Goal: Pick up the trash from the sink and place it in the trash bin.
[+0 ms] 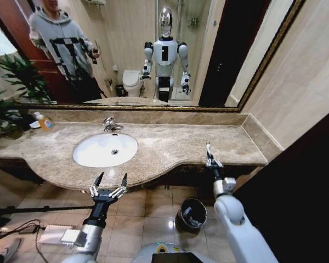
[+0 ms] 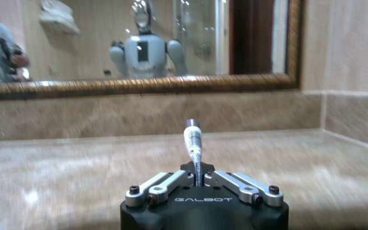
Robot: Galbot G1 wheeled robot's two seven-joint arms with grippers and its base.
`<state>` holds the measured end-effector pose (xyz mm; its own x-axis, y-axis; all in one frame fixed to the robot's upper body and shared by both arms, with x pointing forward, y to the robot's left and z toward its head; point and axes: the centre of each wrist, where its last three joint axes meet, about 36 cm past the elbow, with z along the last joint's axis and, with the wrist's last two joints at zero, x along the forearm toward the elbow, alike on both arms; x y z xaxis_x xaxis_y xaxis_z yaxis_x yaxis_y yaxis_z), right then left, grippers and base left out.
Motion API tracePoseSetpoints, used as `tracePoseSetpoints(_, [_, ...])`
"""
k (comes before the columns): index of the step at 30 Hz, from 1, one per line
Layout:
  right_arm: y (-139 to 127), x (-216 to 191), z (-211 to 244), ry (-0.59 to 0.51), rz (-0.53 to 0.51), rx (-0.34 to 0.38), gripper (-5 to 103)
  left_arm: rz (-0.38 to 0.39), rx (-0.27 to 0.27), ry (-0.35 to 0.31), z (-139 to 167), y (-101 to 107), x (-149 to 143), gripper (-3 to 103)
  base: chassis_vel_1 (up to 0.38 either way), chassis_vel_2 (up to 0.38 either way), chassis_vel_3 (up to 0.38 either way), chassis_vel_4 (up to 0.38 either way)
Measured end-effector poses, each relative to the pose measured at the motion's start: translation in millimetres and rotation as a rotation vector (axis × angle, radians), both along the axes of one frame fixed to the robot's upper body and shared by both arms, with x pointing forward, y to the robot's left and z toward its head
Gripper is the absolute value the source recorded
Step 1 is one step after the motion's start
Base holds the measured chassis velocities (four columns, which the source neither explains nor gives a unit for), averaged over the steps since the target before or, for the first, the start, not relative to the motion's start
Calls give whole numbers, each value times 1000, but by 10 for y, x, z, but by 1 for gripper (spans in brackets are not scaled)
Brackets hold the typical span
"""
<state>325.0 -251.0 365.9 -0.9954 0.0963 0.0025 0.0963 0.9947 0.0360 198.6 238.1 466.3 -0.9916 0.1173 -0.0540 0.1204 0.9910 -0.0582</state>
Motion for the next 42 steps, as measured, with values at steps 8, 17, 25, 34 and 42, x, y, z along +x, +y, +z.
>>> tracePoseSetpoints(8, [153,-495,-882,147,-55,-4,3,0,0,0,0,0,0,100,0,0,0,0])
tracePoseSetpoints(17, [114,-732,-1739,443,-17,69,3,0,0,0,0,0,0,100,0,0,0,0])
tracePoseSetpoints(25, [15,-563,-2197,660,23,142,3,0,0,0,0,0,0,100,0,0,0,0])
tracePoseSetpoints(34, [-38,-234,-2712,897,101,118,3,0,0,0,0,0,0,100,0,0,0,0])
tracePoseSetpoints(42, [-35,-21,-3044,931,112,44,3,0,0,0,0,0,0,100,0,0,0,0])
